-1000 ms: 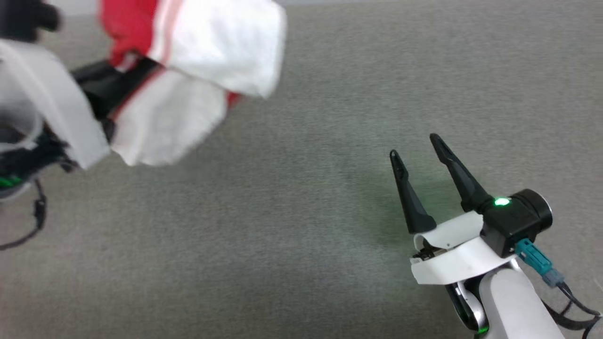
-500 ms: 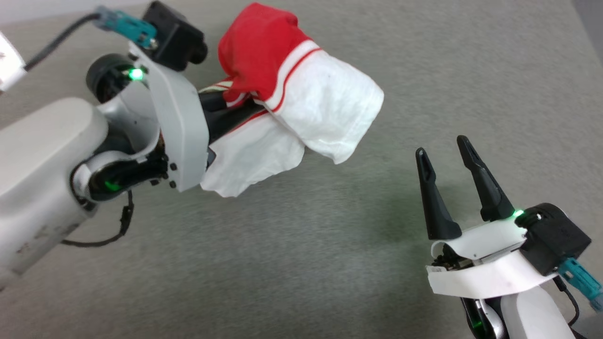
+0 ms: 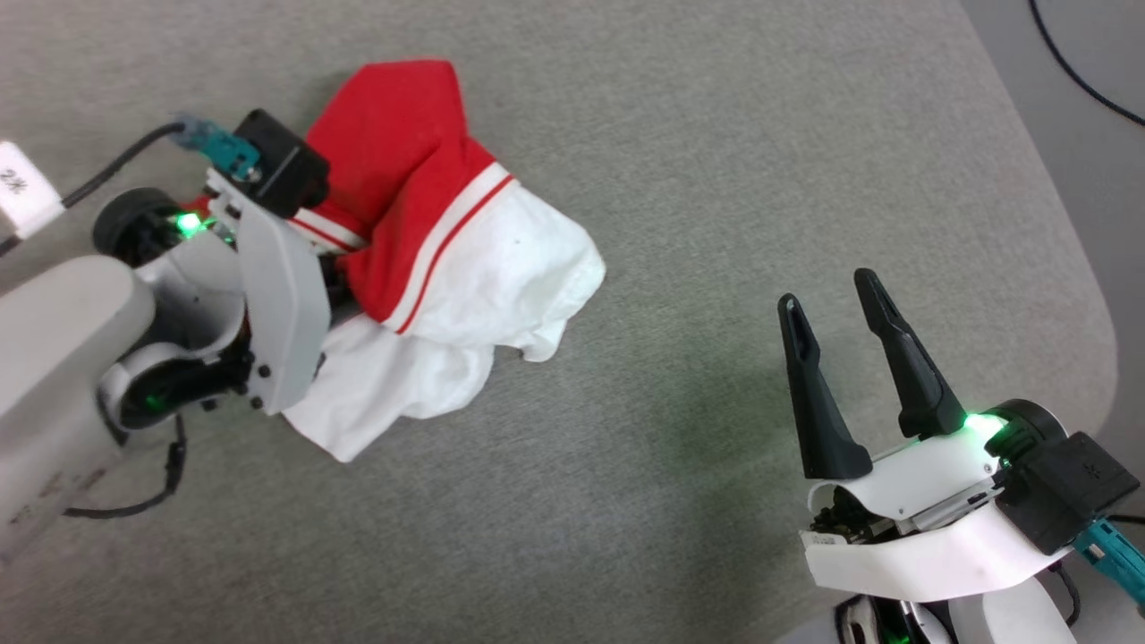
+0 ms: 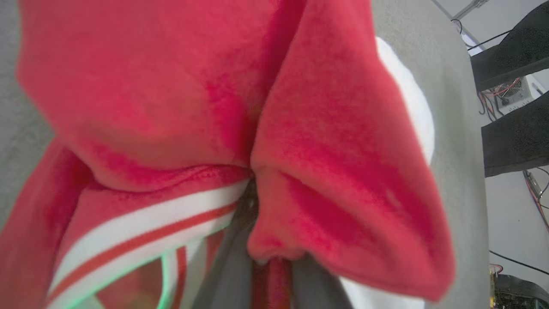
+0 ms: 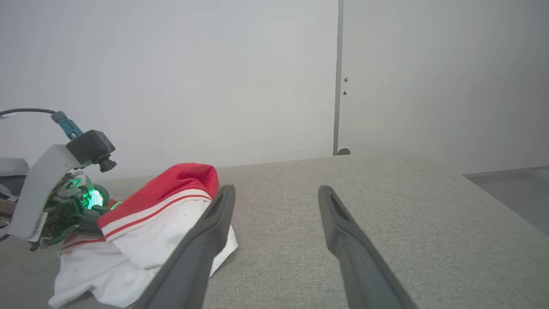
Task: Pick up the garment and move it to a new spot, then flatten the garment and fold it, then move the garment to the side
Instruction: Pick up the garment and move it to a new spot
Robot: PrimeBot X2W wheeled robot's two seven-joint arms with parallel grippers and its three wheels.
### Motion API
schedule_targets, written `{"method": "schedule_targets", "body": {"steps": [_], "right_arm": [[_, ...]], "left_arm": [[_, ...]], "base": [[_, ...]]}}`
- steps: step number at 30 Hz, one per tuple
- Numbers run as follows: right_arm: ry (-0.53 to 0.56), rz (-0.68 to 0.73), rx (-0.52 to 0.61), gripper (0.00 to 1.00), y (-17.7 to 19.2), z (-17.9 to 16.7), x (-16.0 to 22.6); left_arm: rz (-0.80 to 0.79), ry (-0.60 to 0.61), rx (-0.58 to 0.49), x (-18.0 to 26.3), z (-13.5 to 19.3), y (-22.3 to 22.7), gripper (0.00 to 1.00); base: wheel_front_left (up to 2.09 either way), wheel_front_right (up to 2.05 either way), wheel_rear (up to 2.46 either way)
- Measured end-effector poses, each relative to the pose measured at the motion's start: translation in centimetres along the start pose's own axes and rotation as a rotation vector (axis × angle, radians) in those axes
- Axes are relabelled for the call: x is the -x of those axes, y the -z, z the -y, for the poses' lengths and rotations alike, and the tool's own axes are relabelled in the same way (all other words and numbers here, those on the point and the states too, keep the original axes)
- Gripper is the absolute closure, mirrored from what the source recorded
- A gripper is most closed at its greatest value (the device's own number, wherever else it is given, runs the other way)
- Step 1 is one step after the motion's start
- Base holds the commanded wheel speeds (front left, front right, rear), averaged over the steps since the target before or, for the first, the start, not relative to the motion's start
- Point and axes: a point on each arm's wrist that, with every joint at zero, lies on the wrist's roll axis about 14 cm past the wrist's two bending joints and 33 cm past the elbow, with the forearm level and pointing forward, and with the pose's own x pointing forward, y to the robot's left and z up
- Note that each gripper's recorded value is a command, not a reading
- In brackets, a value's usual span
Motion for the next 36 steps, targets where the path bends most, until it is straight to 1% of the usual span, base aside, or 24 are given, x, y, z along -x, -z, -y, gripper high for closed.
{"method": "schedule_targets", "body": {"steps": [6,7,8,9,10,11,15,20,23,26,31,33,36], "right_arm": [[0.039,-0.028,0.009,0.0,0.6,1.0,0.5],[0.045,-0.034,0.011,0.0,0.7,1.1,0.6],[0.05,-0.042,0.014,0.0,0.9,1.3,0.7],[0.052,-0.047,0.015,0.0,1.1,1.4,0.7],[0.054,-0.05,0.017,0.0,1.2,1.5,0.7],[0.052,-0.055,0.021,0.0,1.4,1.5,0.6],[0.029,-0.062,0.05,0.0,1.9,1.2,-0.2],[-0.01,-0.079,0.106,0.0,3.0,0.8,-1.4],[-0.04,-0.1,0.127,0.0,4.1,0.2,-2.0],[-0.083,-0.112,0.129,0.0,5.0,-1.1,-2.7],[-0.153,-0.117,0.117,0.0,5.8,-3.4,-3.5],[-0.18,-0.118,0.114,0.0,6.0,-4.3,-3.8],[-0.209,-0.111,0.105,0.0,5.9,-5.5,-3.9]], "left_arm": [[-0.026,0.024,-0.026,-2.0,-0.7,1.1,1.0],[-0.028,0.028,-0.03,-2.2,-0.8,1.3,0.99],[-0.03,0.031,-0.035,-2.5,-0.8,1.3,0.82],[-0.028,0.033,-0.044,-2.6,-0.8,1.3,0.55],[-0.026,0.033,-0.054,-2.6,-0.7,1.3,0.13],[-0.018,0.034,-0.057,-2.6,-0.7,1.2,0.0],[0.052,0.04,-0.091,-2.7,0.2,0.2,0.0],[0.183,0.03,-0.04,-1.4,0.8,-1.3,0.0],[0.273,-0.006,0.001,0.2,0.5,-2.2,0.0],[0.36,-0.07,0.06,2.8,-0.6,-2.7,0.0],[0.506,-0.181,0.149,8.4,-1.4,-2.6,0.0],[0.555,-0.245,0.179,10.9,-2.0,-1.9,0.0],[0.567,-0.354,0.222,14.3,-2.7,0.8,0.0]], "base": [[0.0,0.0,0.0],[0.0,0.0,0.0],[0.0,0.0,0.0],[0.0,0.0,0.0],[0.0,0.0,0.0],[0.0,0.0,0.0],[0.0,0.0,0.0],[0.0,0.0,0.0],[0.0,0.0,0.0],[0.0,0.0,0.0],[0.0,0.0,0.0],[0.0,0.0,0.0],[0.0,0.0,0.0]]}}
